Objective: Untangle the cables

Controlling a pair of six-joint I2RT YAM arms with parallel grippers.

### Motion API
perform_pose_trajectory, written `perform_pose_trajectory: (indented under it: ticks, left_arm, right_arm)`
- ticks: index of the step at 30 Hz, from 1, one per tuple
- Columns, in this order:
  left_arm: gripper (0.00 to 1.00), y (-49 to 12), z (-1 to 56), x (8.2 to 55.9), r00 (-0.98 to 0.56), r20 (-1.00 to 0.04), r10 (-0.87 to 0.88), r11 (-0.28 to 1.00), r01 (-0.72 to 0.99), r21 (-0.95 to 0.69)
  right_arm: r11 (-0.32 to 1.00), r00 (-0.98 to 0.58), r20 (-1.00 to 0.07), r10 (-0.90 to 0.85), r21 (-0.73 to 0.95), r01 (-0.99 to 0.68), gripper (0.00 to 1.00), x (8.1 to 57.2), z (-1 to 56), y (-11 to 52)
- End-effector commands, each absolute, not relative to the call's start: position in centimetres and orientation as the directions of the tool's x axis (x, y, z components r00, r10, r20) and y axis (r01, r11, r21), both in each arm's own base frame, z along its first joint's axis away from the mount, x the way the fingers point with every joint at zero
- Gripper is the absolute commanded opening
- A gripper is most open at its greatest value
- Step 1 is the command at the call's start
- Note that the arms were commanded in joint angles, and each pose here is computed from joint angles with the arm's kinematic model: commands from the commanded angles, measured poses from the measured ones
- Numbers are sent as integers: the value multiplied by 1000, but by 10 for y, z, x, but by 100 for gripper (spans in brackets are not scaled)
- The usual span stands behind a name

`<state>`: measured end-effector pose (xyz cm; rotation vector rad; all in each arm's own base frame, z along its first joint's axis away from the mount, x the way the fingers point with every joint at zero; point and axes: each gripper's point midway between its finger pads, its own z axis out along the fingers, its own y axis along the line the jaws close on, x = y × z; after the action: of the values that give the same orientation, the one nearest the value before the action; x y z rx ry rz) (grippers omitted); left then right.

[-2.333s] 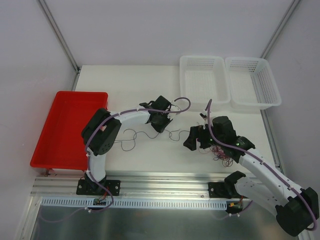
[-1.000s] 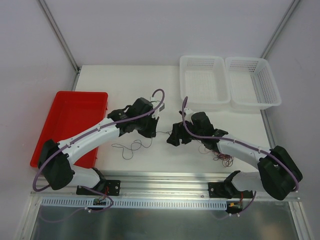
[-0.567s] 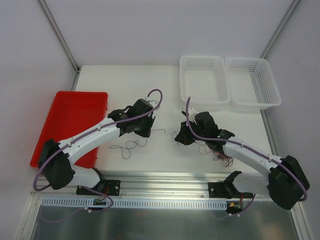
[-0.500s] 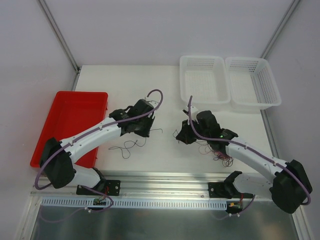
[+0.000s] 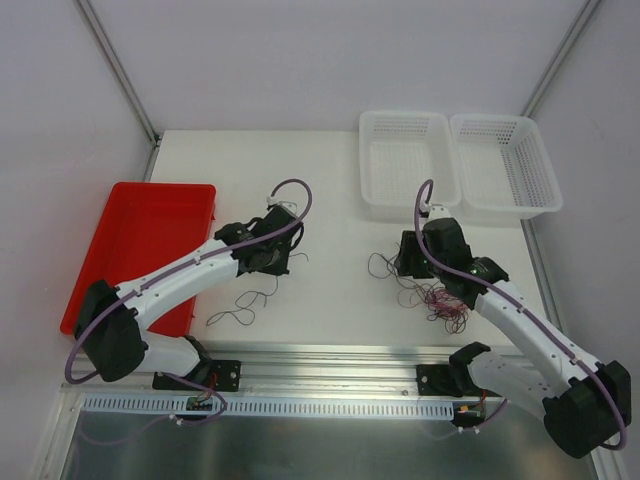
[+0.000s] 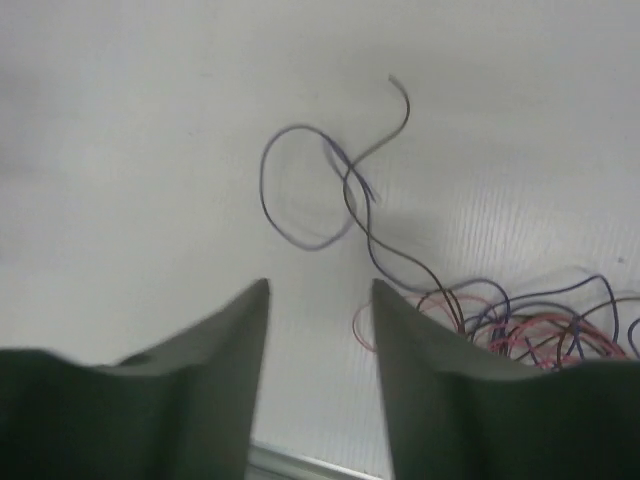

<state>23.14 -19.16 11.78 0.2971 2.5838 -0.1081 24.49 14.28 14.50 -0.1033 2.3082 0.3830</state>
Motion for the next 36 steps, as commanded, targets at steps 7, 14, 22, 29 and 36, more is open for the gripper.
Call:
perform_pose_trajectory:
  ticks: [7,14,22,29,36]
  left_arm:
    - [0,-148,108,236,-826,-561,47,997,4,78]
    - [24,-167,117,239,-837,-527,150,988,137,64]
    - [69,-155,98,192,-917,-383,107,994,114,6]
    - [79,-152,66,154,-966,-258,-36,999,-26,-40]
    - [75,-144,47,165,-912,-347,-221,975,-212,-64]
  right_arm:
    - [948,-798,-598,76,290,-127,93,216,106,140]
    - [926,-767,-641,13,298,-233,100,195,125,147]
    - [901,-739,-674,13,329,-284,100,175,142,149]
    - [894,-738,-674,39,354,-276,99,169,143,148]
    - [880,-741,-670,45,377,-288,97,163,147,151]
